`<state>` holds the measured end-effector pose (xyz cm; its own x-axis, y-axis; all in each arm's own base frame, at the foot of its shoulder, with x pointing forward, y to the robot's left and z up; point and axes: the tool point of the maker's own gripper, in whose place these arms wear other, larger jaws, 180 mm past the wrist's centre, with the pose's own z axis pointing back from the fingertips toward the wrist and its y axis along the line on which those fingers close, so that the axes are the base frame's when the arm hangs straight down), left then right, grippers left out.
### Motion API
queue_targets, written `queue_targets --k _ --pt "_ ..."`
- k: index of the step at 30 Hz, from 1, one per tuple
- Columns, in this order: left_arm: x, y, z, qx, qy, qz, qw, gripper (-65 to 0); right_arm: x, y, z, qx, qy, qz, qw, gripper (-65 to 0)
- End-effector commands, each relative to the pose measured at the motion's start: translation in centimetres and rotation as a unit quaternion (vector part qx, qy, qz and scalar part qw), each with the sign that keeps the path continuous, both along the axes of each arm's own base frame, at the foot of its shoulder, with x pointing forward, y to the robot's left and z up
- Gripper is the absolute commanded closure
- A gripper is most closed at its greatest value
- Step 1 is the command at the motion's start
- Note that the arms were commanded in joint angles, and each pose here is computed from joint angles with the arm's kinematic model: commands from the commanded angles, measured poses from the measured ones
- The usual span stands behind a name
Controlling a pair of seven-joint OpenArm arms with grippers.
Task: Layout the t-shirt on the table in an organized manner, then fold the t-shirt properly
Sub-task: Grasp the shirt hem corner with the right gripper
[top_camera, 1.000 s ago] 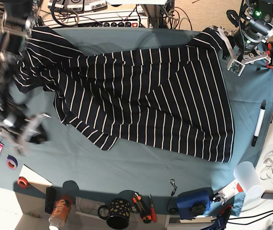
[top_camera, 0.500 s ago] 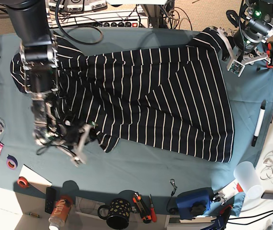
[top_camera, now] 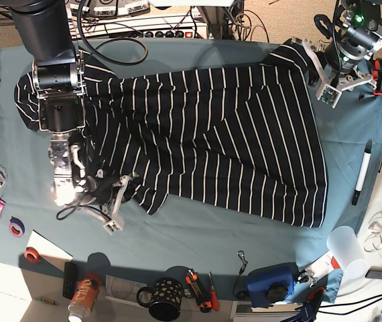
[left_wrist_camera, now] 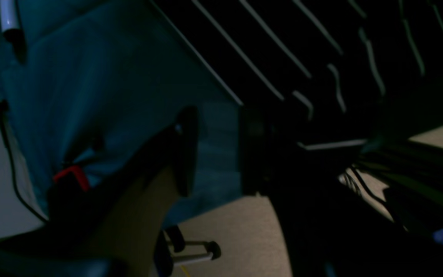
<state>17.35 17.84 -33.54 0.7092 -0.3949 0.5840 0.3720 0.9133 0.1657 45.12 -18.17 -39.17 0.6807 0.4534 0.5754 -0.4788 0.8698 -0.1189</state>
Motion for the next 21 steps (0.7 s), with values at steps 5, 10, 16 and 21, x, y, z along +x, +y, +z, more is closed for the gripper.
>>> queue_targets --k 5,10,16,21 --pt "0.5 0.0 0.8 -0.001 -0.018 -0.003 1.0 -19.4 4.9 -3.6 5.2 -0.046 -0.146 -0.044 0.9872 0.0" --pt "0.5 0.0 0.8 -0.001 -0.018 -0.003 1.0 -19.4 7.0 -4.4 8.5 -0.061 -0.183 -0.061 0.9793 0.0" --pt "0.5 0.0 0.8 -0.001 -0.017 -0.003 1.0 -19.4 7.3 -4.1 9.1 -0.046 -0.173 -0.065 0.9817 0.0" --pt "0.5 0.0 0.8 -0.001 -0.018 -0.003 1.0 -19.4 3.9 -1.0 6.2 -0.003 -0.049 0.016 0.9987 0.0"
